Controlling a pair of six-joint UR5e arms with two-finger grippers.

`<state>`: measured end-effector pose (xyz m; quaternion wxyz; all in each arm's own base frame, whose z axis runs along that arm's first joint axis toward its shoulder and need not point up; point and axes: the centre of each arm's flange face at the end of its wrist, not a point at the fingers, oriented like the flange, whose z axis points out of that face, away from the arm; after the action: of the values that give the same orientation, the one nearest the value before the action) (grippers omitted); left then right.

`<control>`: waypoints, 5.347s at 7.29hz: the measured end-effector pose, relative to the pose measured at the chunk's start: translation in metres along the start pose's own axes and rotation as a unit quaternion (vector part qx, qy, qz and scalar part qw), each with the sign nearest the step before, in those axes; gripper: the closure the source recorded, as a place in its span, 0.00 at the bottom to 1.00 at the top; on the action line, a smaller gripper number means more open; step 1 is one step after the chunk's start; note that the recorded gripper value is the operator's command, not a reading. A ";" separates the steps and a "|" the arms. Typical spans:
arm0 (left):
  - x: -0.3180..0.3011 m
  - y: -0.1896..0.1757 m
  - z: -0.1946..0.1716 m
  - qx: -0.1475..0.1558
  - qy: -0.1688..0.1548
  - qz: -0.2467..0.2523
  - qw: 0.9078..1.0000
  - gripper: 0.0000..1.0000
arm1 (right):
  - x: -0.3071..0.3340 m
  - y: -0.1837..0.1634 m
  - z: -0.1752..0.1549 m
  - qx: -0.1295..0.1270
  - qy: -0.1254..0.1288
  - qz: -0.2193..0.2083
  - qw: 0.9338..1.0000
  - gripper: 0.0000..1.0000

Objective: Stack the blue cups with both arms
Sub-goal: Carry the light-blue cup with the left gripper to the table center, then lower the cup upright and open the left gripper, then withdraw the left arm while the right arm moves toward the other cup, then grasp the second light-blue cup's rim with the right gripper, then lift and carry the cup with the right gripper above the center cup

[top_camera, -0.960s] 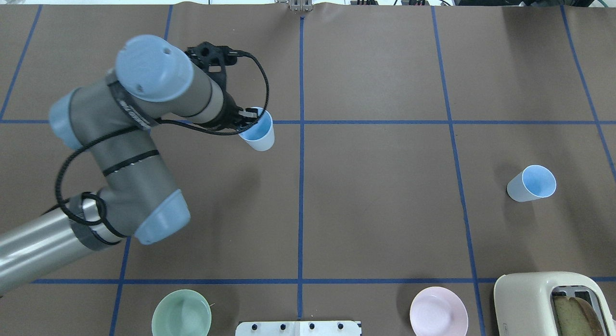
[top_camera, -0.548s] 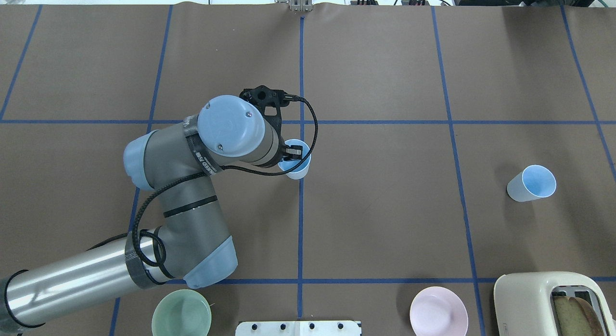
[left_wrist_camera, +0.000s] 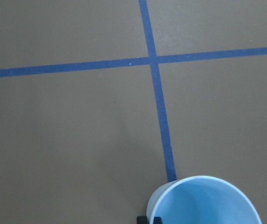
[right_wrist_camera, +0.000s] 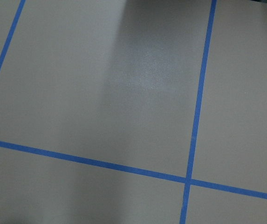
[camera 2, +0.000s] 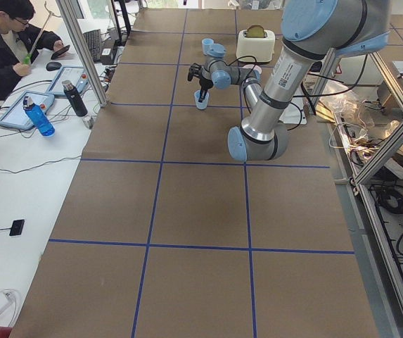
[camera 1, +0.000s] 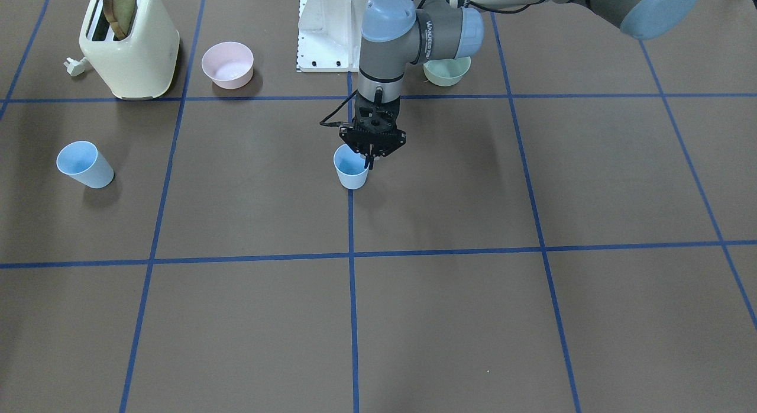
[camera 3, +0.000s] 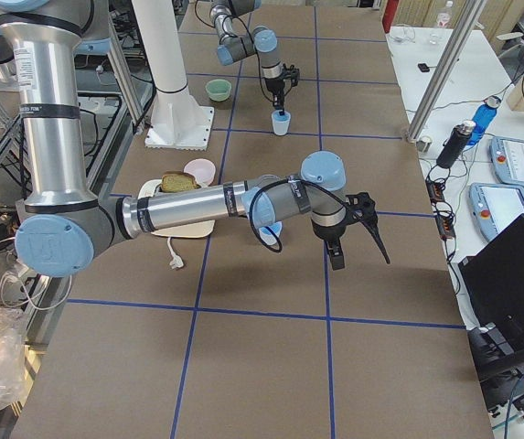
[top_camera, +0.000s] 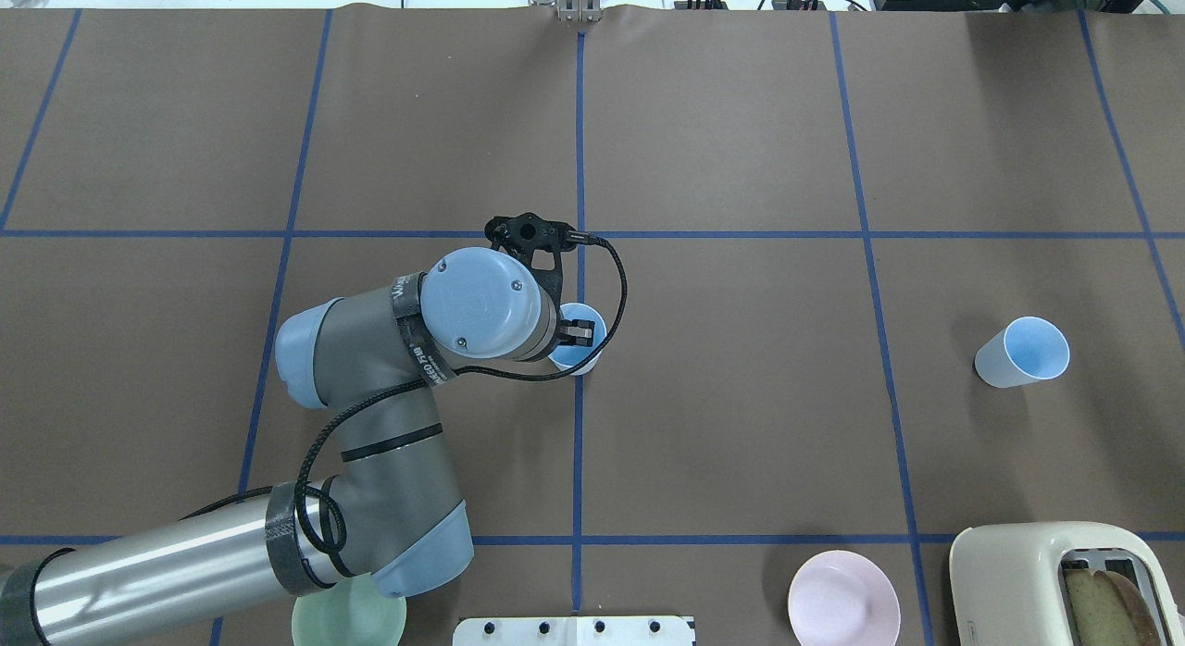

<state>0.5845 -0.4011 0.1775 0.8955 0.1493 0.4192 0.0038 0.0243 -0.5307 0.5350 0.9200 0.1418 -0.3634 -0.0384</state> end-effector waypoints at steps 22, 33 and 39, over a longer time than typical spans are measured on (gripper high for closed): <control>-0.659 -0.183 -0.212 -0.068 -0.034 0.174 0.982 0.01 | -0.176 0.143 0.131 -0.061 -0.025 -0.014 0.998 1.00; -0.764 -0.018 -0.222 -0.096 -0.057 0.000 0.994 0.01 | -0.557 -0.061 -0.017 -0.041 -0.089 0.158 0.983 1.00; -0.766 -0.016 -0.220 -0.098 -0.058 -0.003 0.993 0.01 | -0.704 0.000 0.049 -0.064 -0.004 0.169 0.983 1.00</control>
<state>-0.0796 -0.4598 0.6146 0.9285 0.0593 0.3650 0.0336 -0.5251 -0.4197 0.1066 0.9188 0.0186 -0.3830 0.0941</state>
